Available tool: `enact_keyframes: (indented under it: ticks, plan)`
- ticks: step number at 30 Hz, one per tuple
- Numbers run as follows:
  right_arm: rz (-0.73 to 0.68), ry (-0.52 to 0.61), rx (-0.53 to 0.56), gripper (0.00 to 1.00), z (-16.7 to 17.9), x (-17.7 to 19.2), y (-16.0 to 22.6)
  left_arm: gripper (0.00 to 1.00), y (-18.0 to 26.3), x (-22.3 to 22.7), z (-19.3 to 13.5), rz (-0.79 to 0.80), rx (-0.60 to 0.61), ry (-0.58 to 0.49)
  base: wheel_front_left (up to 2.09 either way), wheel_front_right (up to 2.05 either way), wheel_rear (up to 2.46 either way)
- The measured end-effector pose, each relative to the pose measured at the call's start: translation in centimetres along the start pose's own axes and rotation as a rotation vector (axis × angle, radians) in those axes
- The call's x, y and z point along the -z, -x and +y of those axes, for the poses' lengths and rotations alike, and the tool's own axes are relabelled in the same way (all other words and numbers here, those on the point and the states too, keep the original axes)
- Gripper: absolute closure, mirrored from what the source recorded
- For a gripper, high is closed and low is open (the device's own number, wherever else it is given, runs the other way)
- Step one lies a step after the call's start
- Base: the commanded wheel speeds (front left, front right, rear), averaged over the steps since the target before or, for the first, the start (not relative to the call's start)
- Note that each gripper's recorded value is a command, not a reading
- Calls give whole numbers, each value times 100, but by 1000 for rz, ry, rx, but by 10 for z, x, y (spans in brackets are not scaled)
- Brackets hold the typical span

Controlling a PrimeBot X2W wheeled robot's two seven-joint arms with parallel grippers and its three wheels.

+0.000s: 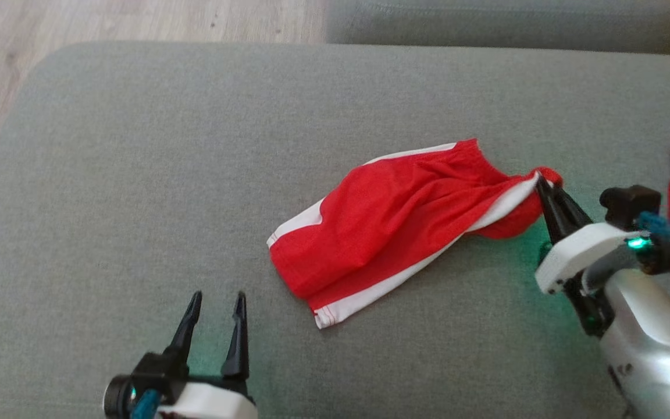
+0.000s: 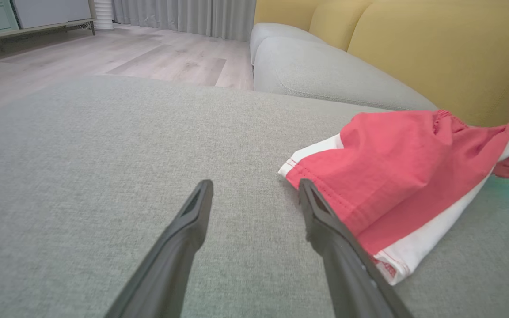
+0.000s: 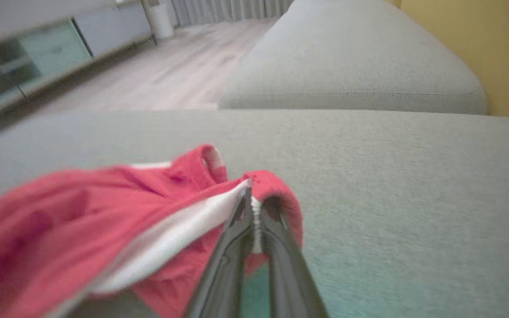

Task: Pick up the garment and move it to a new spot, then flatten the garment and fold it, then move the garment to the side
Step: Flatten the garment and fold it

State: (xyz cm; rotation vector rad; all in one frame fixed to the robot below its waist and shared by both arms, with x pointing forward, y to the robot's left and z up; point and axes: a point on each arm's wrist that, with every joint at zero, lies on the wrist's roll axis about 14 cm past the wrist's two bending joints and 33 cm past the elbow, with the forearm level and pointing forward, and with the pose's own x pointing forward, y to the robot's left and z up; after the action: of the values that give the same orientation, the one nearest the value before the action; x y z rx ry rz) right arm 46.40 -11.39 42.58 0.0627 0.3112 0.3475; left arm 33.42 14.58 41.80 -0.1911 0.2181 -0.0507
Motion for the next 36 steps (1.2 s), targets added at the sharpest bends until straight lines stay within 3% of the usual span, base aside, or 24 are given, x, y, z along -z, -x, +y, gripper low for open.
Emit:
enact_keyframes:
  ticks: [2, 7, 11, 13, 20, 27, 36]
  plan:
    - [38, 98, 13, 0, -12, 10, -1, 0, -4, -4, -1, -9, 7, -2, 0, 0, 0]
    - [30, 190, 98, 0, -43, 8, 6, 0, -7, -7, -12, -17, 48, -1, 0, 0, 0]
    - [-150, 190, 141, 0, -43, -39, 13, 0, -6, -6, -29, -14, 113, 38, 0, 0, 0]
    - [-203, 185, 152, 0, -35, -45, 23, 0, -4, -1, -39, 3, 153, 61, 0, 0, 0]
    - [-204, 160, 178, 0, -19, -19, 57, 0, 7, 31, -75, 113, 273, 119, 0, 0, 0]
    - [-202, 141, 186, 0, -16, -13, 66, 0, 22, 69, -115, 264, 397, 157, 0, 0, 0]
    - [-164, 126, 232, 0, -32, 1, 71, 0, -2, 64, -135, 274, 480, 147, 0, 0, 0]
